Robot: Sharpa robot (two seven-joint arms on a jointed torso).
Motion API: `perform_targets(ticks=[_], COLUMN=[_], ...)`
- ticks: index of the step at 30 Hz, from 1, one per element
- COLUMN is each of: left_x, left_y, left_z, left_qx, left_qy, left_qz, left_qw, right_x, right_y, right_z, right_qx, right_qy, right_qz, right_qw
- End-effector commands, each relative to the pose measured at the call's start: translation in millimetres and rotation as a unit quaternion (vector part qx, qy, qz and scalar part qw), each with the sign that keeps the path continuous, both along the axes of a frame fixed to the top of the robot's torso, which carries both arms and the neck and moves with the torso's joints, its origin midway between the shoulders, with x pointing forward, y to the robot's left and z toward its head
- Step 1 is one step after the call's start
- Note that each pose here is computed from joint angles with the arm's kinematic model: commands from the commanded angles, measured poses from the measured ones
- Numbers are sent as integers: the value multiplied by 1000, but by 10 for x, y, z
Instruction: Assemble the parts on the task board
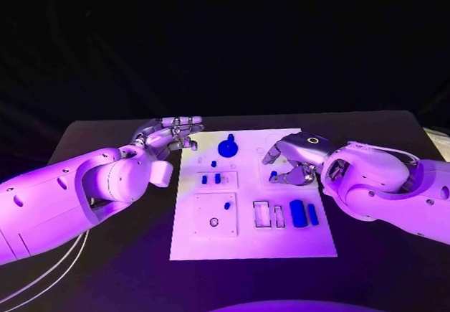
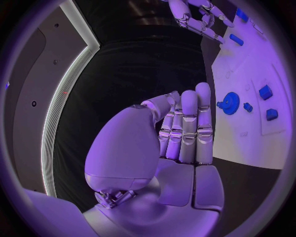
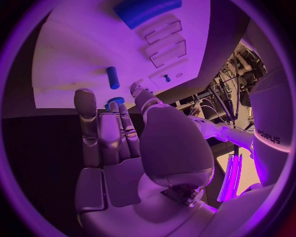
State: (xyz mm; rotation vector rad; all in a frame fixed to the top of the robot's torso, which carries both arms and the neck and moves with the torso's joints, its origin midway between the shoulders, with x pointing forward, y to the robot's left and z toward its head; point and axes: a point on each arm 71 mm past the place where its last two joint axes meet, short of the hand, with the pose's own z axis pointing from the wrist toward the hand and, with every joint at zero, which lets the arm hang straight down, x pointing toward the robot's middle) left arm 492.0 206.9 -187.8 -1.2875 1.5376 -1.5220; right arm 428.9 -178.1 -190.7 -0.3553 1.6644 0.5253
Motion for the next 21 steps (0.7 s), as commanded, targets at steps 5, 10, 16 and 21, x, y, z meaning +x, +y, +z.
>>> perform_targets(ticks=[5, 10, 16, 21], left_x=[-9, -9, -8, -6], left_y=[-33, -30, -33, -38], left_z=[12, 11, 11, 14], left_qx=[-5, -4, -4, -5], left_qy=[-4, -4, -3, -6], left_qz=[-13, -13, -13, -11], left_qw=[1000, 1000, 1000, 1000], right_x=[43, 48, 55, 63], right_y=[-49, -38, 8, 55], right_z=[-66, -93, -120, -153], right_qx=[-46, -57, -63, -64], right_qy=[17, 29, 38, 43], right_qz=[-7, -3, 4, 9], right_qw=[999, 998, 997, 997])
